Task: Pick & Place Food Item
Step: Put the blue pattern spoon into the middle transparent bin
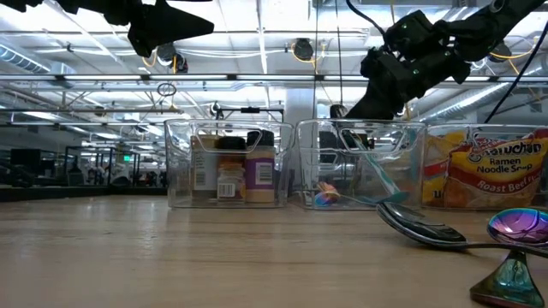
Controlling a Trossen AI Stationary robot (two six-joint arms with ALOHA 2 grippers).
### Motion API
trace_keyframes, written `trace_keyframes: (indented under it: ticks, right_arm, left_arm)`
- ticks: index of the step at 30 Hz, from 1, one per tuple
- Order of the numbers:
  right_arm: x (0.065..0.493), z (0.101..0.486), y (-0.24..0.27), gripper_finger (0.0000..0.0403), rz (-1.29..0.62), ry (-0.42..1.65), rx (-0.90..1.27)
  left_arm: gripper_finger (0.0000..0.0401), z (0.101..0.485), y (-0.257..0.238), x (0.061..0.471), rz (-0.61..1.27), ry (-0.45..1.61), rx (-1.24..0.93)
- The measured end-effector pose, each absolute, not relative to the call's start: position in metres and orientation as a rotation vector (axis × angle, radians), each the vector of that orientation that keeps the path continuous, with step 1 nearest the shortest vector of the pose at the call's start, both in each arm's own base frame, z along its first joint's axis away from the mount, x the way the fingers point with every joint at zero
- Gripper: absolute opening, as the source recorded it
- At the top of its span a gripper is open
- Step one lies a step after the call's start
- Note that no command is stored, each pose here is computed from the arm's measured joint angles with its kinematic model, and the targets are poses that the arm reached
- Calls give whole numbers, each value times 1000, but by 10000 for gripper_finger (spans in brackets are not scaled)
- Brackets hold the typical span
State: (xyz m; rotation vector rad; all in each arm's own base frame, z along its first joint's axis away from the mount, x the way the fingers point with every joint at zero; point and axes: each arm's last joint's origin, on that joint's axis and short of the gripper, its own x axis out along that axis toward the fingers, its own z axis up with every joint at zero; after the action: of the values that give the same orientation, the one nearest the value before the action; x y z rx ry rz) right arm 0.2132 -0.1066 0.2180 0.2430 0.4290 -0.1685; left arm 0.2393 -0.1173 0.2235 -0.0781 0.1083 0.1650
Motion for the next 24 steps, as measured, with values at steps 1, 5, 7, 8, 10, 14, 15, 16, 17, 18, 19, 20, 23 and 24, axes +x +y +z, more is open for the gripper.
trace_keyframes:
  ticks: [1,5,7,8,10,14,15,16,17,18,19,20,23,24]
  right_arm:
    - [213,217,-105,1,-167,444,247]
    - [214,213,-99,1,-171,495,188]
    - [216,212,-96,1,-187,509,158]
    - [216,212,-95,1,-191,511,152]
    - [217,213,-93,2,-189,504,157]
    - [218,214,-92,1,-215,498,158]
    - [218,214,-92,1,-238,500,152]
    - [218,213,-93,2,-268,503,150]
    - [218,213,-94,3,-301,505,152]
    - [217,213,-95,5,-331,505,155]
    - [217,213,-96,7,-357,504,157]
    - [217,213,-96,9,-382,502,158]
    - [216,213,-98,19,-436,504,147]
    - [216,213,-98,23,-448,506,144]
  left_arm:
    - [267,223,-117,239,165,108,-78]
    - [267,223,-117,239,165,108,-78]
    - [266,223,-117,239,165,108,-78]
    - [267,223,-117,239,165,108,-78]
    - [267,223,-117,239,165,108,-78]
    - [267,223,-117,239,165,108,-81]
    - [267,223,-117,239,165,108,-81]
    - [267,223,-117,239,165,108,-83]
    - [267,223,-117,239,165,108,-83]
    - [267,223,-117,239,165,108,-82]
    - [267,223,-117,239,165,108,-82]
    - [267,223,-117,239,165,108,-82]
    - [267,223,-117,239,165,108,-82]
    - [267,223,-117,239,165,108,-82]
